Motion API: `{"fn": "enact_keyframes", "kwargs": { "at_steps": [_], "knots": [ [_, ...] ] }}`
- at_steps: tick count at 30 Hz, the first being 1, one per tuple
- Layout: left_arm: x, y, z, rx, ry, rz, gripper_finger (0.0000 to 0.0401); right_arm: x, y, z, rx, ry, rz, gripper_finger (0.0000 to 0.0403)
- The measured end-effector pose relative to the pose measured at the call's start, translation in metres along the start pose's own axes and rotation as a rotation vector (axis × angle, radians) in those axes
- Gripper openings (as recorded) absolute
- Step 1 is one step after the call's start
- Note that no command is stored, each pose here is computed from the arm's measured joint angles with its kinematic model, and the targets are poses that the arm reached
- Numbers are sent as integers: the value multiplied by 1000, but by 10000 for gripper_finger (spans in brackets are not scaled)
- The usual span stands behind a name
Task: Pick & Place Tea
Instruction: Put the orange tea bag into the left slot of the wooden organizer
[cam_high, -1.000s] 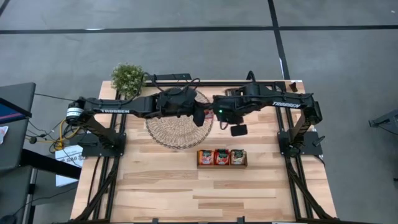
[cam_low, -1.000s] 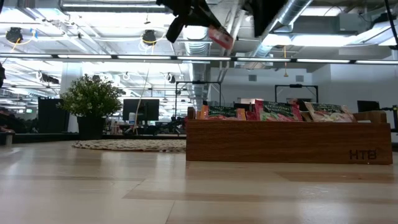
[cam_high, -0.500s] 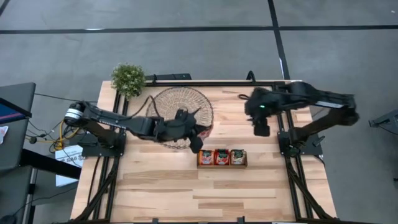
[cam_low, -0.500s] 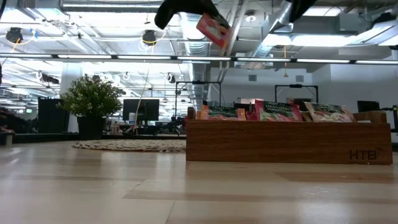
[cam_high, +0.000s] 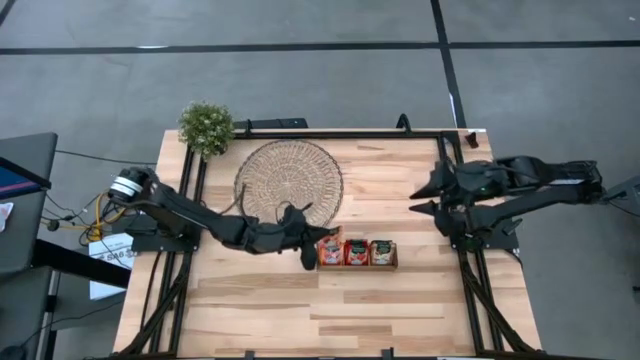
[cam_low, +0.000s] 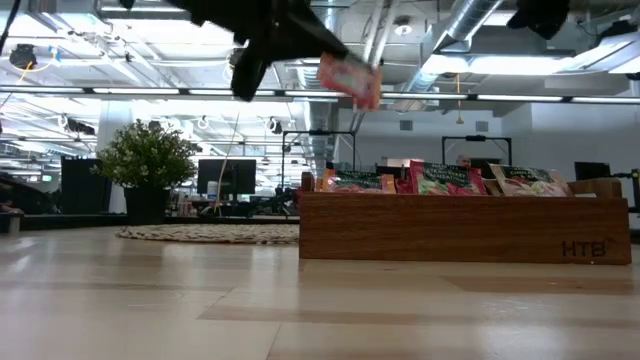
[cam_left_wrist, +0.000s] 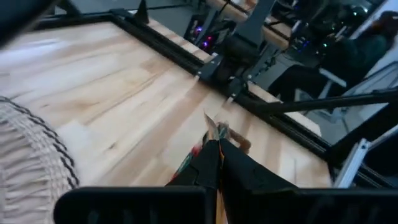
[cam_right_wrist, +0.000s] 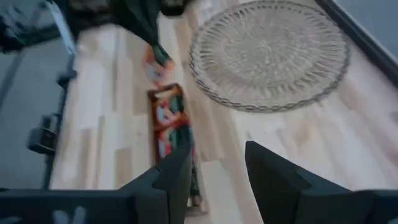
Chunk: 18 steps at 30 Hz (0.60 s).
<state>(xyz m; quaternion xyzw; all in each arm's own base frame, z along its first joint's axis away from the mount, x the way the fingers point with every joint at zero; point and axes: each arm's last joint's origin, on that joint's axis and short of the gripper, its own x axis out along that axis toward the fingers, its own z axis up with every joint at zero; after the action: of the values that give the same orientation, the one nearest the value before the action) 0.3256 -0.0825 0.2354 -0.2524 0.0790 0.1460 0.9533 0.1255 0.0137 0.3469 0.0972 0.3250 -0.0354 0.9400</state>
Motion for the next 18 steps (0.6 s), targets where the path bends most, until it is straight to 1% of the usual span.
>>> {"fn": "enact_keyframes", "kwargs": {
  "at_steps": [3, 7, 11, 16, 18],
  "knots": [
    [9, -5, -17, -13, -32, -7, 0, -2, 1, -8, 34, -44, 36, 141],
    [23, -10, -37, 9, -23, 9, 0, -6, 1, -11, 33, -61, 43, 145],
    [29, -10, -52, 37, -16, 47, 0, -6, 1, -11, 31, -67, 37, 145],
    [26, -12, -59, 86, -28, 104, 0, -6, 1, -11, 28, -60, 35, 141],
    [26, -12, -59, 89, -31, 109, 0, -6, 1, -11, 22, -60, 35, 139]
  ]
}}
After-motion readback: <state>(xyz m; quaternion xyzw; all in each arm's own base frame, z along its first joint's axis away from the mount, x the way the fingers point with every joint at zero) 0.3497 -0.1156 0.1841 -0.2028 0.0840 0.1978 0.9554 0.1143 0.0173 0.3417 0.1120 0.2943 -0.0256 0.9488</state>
